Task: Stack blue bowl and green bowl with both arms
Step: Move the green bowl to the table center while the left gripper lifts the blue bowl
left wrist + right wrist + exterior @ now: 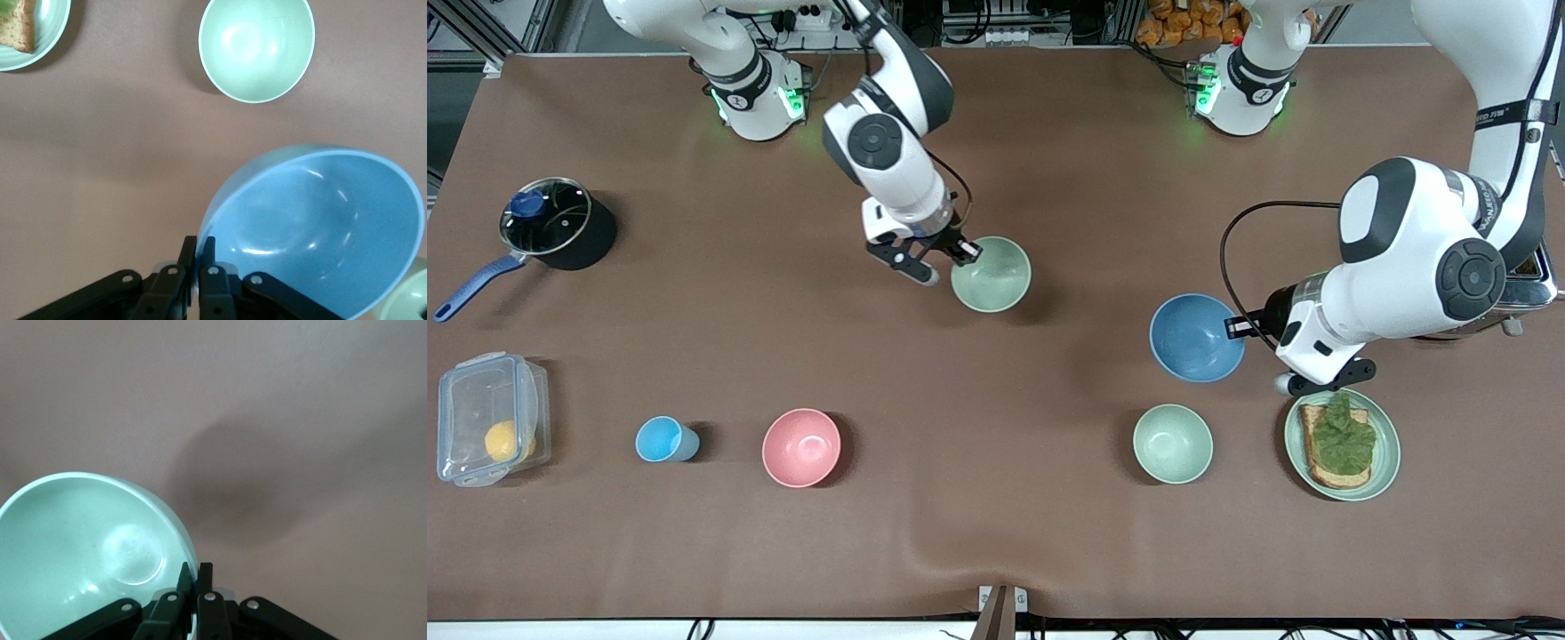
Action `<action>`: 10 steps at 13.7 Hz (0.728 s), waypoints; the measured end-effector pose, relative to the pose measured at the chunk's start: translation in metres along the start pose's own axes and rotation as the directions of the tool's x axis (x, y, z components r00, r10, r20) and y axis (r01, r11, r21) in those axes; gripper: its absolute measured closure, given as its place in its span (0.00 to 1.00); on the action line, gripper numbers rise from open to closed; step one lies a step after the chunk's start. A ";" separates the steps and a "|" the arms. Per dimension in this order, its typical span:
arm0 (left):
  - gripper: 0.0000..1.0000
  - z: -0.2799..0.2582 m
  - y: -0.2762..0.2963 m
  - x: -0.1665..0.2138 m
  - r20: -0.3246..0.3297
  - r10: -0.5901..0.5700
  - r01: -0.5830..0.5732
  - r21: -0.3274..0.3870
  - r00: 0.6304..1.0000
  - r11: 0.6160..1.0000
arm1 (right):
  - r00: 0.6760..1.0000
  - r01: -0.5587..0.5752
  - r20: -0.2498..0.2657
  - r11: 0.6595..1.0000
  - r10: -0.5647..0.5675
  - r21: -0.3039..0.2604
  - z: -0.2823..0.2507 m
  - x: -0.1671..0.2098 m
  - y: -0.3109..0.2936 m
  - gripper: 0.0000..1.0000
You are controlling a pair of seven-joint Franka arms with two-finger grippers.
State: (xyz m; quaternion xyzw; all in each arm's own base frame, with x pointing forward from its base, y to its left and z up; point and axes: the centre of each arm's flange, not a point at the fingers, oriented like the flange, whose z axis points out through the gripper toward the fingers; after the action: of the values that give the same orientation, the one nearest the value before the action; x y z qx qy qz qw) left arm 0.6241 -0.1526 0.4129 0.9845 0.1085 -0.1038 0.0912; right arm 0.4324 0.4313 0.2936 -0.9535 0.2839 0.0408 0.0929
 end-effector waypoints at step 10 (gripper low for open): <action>0.95 0.005 -0.001 0.003 0.002 -0.003 0.003 -0.003 1.000 1.000 | 0.998 0.007 -0.066 1.000 -0.009 -0.020 0.061 0.015 0.046 0.93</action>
State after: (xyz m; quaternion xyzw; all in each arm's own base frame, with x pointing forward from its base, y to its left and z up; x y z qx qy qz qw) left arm 0.6260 -0.1520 0.4069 0.9841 0.1100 -0.1047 0.0925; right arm 0.4179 0.3974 0.2247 -0.9563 0.2826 0.0115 0.0743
